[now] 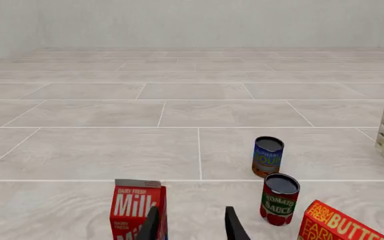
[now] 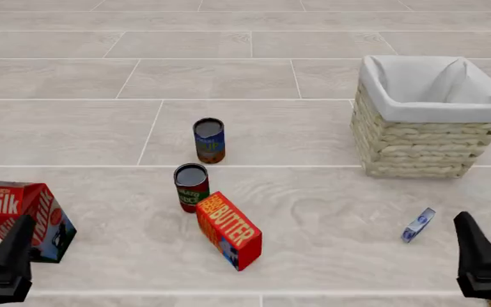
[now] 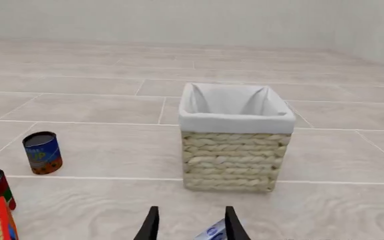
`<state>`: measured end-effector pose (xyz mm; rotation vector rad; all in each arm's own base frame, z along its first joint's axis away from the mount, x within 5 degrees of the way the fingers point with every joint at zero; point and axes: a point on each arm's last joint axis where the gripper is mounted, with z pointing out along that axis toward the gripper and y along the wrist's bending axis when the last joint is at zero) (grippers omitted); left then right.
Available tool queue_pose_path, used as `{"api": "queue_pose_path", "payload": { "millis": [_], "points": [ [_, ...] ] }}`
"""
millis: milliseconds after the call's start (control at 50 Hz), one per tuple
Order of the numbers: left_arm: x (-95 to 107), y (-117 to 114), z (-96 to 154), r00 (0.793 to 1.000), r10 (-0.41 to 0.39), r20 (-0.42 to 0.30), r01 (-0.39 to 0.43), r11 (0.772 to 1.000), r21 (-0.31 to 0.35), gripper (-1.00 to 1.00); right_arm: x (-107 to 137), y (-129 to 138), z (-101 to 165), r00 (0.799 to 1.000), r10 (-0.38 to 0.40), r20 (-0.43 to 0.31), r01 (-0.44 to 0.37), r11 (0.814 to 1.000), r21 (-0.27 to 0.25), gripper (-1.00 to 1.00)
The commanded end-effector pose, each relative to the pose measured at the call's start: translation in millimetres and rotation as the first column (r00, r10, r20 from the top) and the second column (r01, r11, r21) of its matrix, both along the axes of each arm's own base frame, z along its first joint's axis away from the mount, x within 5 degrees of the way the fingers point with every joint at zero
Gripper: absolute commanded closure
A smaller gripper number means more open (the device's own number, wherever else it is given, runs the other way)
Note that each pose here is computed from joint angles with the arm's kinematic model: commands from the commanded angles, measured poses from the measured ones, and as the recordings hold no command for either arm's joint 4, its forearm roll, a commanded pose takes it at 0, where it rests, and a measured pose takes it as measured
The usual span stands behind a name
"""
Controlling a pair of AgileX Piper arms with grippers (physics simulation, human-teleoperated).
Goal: Pick the cream cheese and place it in the basket.
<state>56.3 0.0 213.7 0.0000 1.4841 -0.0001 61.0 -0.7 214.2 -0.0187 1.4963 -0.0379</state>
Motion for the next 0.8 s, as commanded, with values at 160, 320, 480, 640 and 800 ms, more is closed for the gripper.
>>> {"api": "queue_pose_path", "payload": {
  "millis": [160,320,480,640,800],
  "points": [
    [0,0,1,1.0,0.0,-0.001,0.0,1.0,0.0,-1.0,-8,0,16,1.0,0.001,0.0,-0.001,0.997,0.083,-1.0],
    [0,0,1,1.0,0.0,-0.001,0.0,1.0,0.0,-1.0,-3,-3,19,0.997,-0.046,-0.058,0.051,0.995,0.087,-1.0],
    [0,0,1,1.0,0.0,-0.002,0.0,1.0,0.0,-1.0,7,-3,36,0.991,-0.04,-0.125,0.054,0.993,0.105,-1.0],
    [0,0,1,1.0,0.0,-0.001,0.0,1.0,0.0,-1.0,19,-6,50,0.975,-0.057,-0.214,0.082,0.991,0.107,-1.0],
    [0,0,1,1.0,0.0,-0.001,0.0,1.0,0.0,-1.0,30,-8,62,0.947,-0.065,-0.315,0.121,0.98,0.16,-1.0]
  ]
}}
